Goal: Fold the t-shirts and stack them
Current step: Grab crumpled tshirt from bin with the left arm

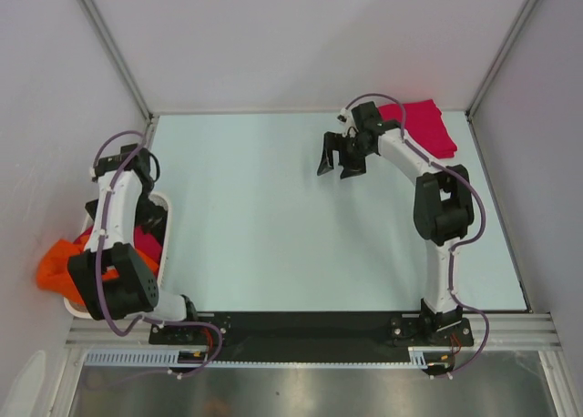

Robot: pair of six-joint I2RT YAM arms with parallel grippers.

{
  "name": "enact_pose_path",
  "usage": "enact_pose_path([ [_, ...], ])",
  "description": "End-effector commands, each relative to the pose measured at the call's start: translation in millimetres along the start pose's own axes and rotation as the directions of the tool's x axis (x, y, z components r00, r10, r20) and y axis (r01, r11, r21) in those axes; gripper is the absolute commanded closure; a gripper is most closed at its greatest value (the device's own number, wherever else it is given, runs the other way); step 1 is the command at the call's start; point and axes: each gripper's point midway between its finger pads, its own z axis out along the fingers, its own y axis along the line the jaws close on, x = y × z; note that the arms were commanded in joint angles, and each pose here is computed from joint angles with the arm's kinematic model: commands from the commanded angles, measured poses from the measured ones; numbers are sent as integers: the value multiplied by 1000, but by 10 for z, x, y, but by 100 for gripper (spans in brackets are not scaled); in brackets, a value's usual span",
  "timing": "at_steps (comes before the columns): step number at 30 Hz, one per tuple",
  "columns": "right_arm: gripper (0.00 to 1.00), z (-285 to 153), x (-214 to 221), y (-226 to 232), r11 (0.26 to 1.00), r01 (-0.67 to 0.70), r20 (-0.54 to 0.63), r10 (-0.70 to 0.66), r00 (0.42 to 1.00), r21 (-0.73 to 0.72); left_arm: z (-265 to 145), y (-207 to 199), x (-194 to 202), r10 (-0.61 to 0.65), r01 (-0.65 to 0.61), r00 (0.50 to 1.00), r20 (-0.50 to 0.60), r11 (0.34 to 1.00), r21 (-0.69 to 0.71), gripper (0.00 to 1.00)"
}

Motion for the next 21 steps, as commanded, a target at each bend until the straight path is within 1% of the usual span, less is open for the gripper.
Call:
enact_pose_path([
  [1, 11, 34, -94, 119, 998, -19, 5, 19, 1000, -61, -75, 354, -181, -47, 60, 993, 104, 990, -130, 0],
  [3, 11, 49, -69, 94, 998, -22, 0, 22, 1000, -58, -62, 520, -273, -45, 72, 990, 132, 976, -207, 1],
  [5, 11, 35, -72, 78, 998, -23, 4, 23, 1000, -58, 19, 537, -279, -34, 53, 995, 94, 975, -216, 0],
  [6, 11, 35, -67, 70, 998, -21, 4, 21, 1000, -55, 72, 546, -256, -51, 65, 996, 71, 975, -210, 0],
  [8, 11, 22, -55, 50, 998, -20, 4, 20, 1000, -52, 173, 490, -214, -45, 51, 998, 34, 979, -197, 0],
  [11, 11, -4, -57, 39, 998, -18, 7, 18, 1000, -52, 357, 444, -170, -39, 33, 999, -26, 977, -213, 0],
  [12, 11, -4, -59, 43, 998, -17, 8, 18, 1000, -54, 446, 417, -148, -16, 2, 998, -62, 976, -219, 0],
  [15, 11, -12, -71, 31, 998, -16, 11, 16, 1000, -53, 578, 280, -94, 2, -21, 994, -105, 984, -179, 2],
  [16, 11, -17, -79, 27, 999, -14, 13, 15, 1000, -53, 614, 199, -61, 4, -21, 993, -119, 990, -142, 4],
  [17, 11, -19, -85, 10, 999, -16, 14, 17, 1000, -50, 634, 165, -38, 9, -26, 992, -128, 991, -131, 9],
  [19, 11, -16, -88, 8, 999, -14, 13, 14, 1000, -49, 691, 124, -6, 21, -40, 990, -141, 991, -128, 14],
  [21, 11, -25, -111, -10, 999, -16, 19, 16, 1000, -47, 724, 102, 30, 29, -50, 987, -159, 991, -125, 30],
])
